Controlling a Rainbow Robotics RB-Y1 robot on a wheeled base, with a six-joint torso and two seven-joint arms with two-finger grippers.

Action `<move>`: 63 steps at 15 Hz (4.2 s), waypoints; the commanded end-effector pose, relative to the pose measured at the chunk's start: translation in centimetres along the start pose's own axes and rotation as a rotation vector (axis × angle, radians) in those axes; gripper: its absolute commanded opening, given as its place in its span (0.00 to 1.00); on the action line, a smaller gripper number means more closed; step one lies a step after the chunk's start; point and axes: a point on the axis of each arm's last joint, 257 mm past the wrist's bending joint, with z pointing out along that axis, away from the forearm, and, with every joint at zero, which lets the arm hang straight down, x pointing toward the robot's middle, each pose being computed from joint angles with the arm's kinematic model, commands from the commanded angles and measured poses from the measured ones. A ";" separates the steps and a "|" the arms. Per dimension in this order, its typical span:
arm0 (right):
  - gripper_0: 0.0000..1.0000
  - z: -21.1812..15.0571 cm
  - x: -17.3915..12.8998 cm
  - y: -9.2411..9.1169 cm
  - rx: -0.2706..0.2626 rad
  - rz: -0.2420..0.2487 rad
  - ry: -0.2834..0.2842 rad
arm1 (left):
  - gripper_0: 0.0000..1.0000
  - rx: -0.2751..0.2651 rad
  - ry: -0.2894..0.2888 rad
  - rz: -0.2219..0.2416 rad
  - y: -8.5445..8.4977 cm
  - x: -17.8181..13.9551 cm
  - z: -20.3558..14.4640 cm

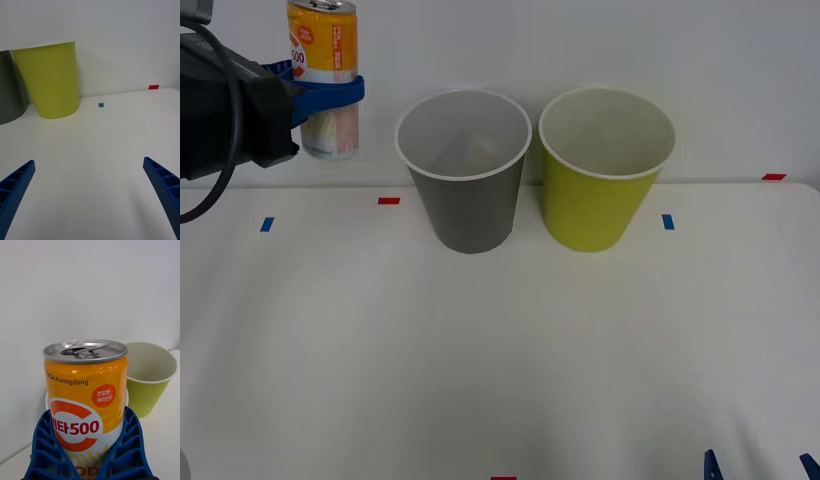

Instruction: Put cans in the gray bin and PET bottles in the light green bin.

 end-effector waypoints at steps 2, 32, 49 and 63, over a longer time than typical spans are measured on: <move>1.00 0.0 0.0 0.0 0.000 0.000 0.000 | 0.00 0.040 0.004 -0.012 -0.1 -1.3 2.7; 1.00 0.0 0.0 0.0 0.000 0.000 0.000 | 0.00 -0.054 -0.187 -0.045 -0.4 -0.1 19.8; 1.00 0.0 0.0 0.0 0.000 0.000 0.000 | 1.00 -0.032 -0.181 -0.084 -0.5 0.1 19.7; 1.00 0.0 0.0 0.0 0.000 0.000 0.000 | 1.00 -0.026 -0.087 -0.080 -0.3 4.2 9.3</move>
